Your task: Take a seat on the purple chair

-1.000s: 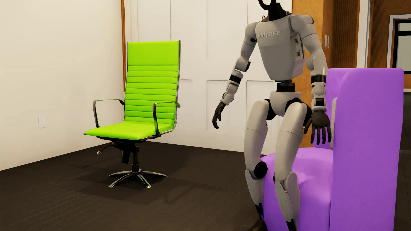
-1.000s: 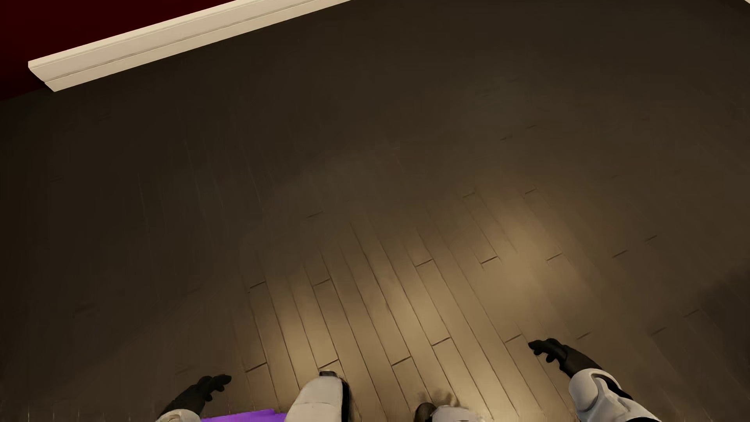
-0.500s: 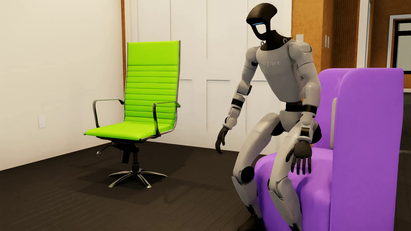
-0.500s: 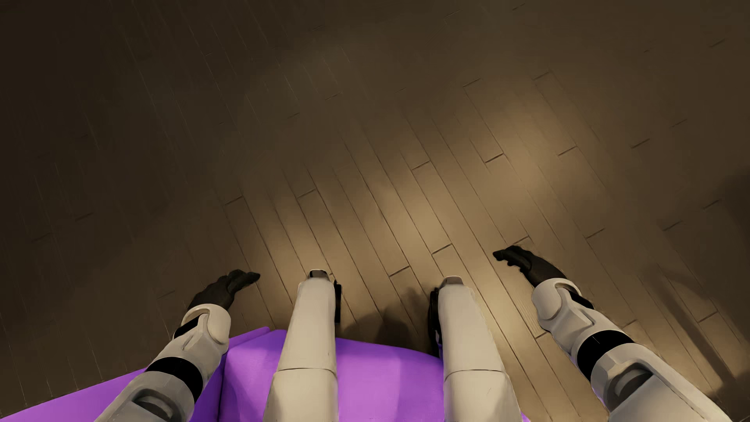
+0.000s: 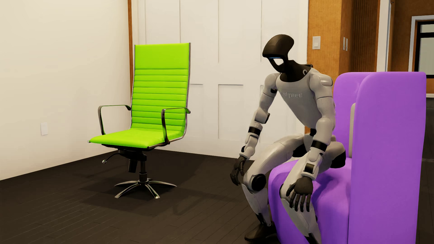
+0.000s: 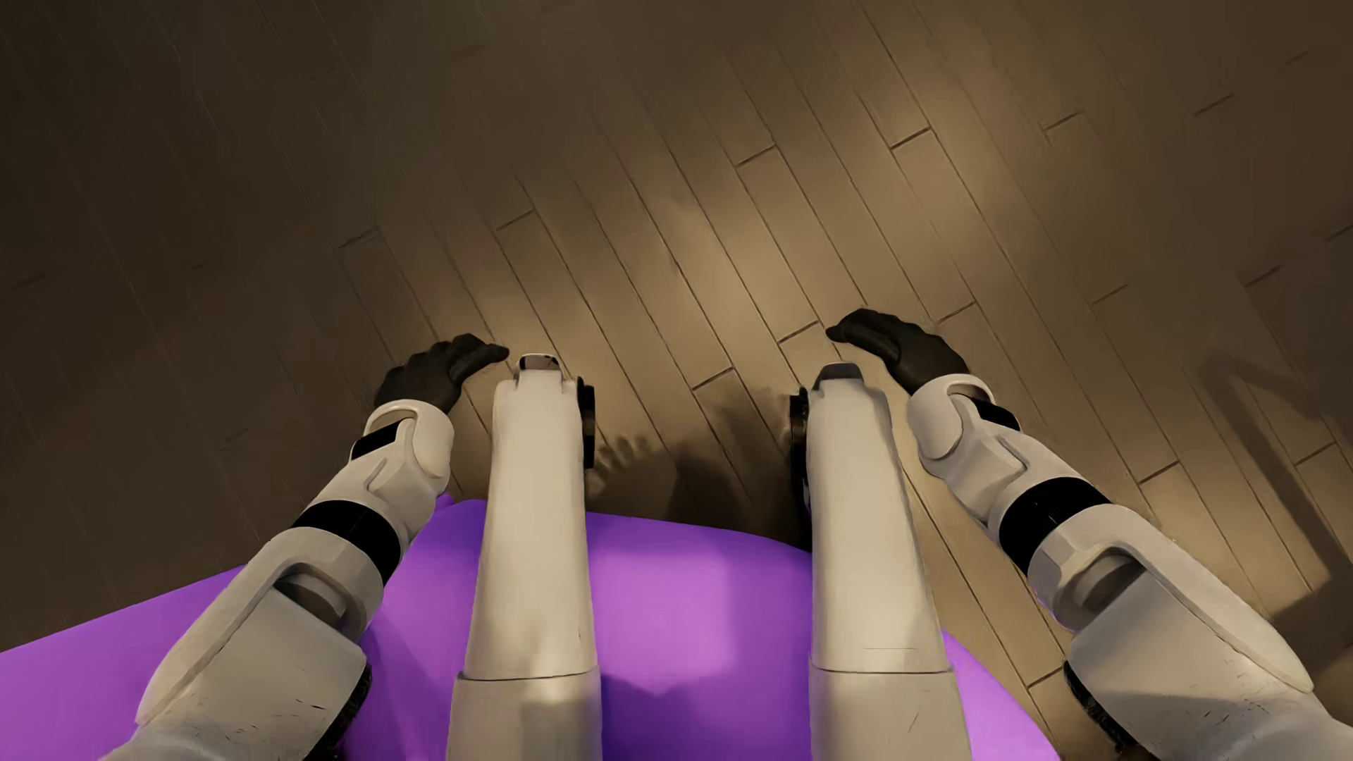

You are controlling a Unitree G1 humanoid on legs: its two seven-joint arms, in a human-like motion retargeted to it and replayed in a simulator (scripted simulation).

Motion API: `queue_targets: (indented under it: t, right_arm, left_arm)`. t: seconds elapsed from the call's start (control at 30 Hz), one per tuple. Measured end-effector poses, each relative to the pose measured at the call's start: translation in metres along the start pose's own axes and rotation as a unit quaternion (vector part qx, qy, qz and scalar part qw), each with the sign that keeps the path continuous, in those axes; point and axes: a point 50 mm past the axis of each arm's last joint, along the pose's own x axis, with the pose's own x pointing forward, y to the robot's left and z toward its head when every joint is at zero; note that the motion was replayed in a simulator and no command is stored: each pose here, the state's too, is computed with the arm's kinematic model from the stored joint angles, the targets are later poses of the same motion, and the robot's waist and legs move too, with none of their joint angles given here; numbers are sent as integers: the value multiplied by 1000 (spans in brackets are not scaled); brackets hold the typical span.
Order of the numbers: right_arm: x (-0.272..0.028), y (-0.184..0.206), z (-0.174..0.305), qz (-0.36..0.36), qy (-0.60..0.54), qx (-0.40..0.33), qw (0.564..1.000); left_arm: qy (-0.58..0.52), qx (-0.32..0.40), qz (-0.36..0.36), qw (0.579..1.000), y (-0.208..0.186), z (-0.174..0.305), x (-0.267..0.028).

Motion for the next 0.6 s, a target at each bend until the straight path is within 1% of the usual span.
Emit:
queue_targets:
  t: [0.07,0.13,0.27,0.37,0.5,0.6]
  right_arm:
    - [3,-3,10,-4,-14,-7,1000]
    - [2,0,13,-4,-22,-6,1000]
    - [-6,21,4,19,-6,10,1000]
    - [-16,40,-14,59,23,2,998]
    - [-29,63,-34,107,68,7,992]
    - [-37,76,-42,125,92,16,988]
  left_arm:
    - [-8,-2,9,1000,6,7,3]
    - [-12,-4,6,1000,2,10,2]
    - [-2,-7,-23,1000,-14,4,-4]
    - [2,-20,-56,998,-29,-1,-10]
    - [-3,-10,-108,994,-44,-5,-18]
    - [12,-21,-136,990,-57,-8,-24]
